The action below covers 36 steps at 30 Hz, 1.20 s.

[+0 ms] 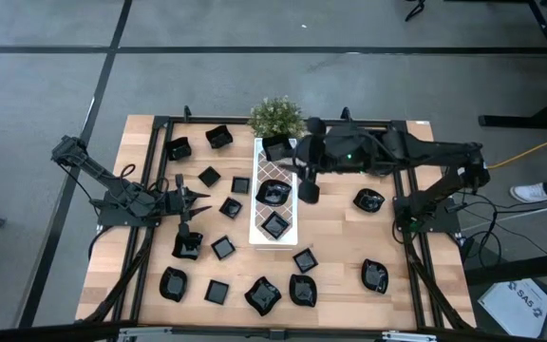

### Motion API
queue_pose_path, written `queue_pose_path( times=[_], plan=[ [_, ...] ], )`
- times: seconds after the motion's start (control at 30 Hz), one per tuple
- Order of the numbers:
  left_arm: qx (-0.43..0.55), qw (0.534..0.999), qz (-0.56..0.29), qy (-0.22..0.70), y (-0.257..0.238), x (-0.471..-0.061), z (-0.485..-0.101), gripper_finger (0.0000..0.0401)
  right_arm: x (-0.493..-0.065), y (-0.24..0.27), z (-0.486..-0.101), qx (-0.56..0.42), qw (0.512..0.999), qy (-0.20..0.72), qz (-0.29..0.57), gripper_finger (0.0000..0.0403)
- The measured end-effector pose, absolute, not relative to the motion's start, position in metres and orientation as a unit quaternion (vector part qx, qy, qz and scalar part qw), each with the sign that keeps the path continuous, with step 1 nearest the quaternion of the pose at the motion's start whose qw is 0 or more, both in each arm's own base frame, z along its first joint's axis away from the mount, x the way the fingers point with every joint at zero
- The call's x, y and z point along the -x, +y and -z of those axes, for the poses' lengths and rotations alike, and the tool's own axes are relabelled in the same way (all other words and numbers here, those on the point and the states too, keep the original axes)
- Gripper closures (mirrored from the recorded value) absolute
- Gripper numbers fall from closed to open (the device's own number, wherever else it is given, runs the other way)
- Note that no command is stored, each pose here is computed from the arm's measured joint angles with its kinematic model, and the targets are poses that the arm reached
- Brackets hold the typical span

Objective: Pick & Place Mini shaped plates
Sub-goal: Stack the square plate on top of the square plate on the shelf

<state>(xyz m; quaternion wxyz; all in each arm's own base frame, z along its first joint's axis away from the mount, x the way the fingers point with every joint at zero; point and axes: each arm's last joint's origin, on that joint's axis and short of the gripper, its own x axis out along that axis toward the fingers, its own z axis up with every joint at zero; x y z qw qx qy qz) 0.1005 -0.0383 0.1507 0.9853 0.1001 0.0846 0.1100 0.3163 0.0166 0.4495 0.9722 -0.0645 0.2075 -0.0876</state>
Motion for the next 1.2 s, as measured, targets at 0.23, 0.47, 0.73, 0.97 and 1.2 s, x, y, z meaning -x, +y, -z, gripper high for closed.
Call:
queue_pose_path(
  times=[0.23,0.47,0.73,0.97,1.2],
  plan=[
    [-0.100,0.985,-0.110,0.085,-0.038,-0.100,-0.151,0.0258,-0.343,0.040,-0.411,0.083,0.958,0.268,0.055,0.0290],
    [-0.100,0.985,-0.110,0.085,-0.038,-0.101,-0.151,0.0258,-0.372,0.048,-0.376,0.086,0.945,0.313,0.026,0.0290],
    [-0.100,0.985,-0.110,0.085,-0.038,-0.100,-0.151,0.0258,-0.391,0.051,-0.349,0.089,0.933,0.347,0.018,0.0290],
    [-0.100,0.985,-0.110,0.085,-0.038,-0.101,-0.151,0.0258,-0.395,0.046,-0.347,0.087,0.934,0.347,0.024,0.0290],
    [-0.100,0.985,-0.110,0.085,-0.038,-0.101,-0.151,0.0258,-0.401,0.035,-0.353,0.076,0.948,0.305,0.042,0.0290]
  ],
)
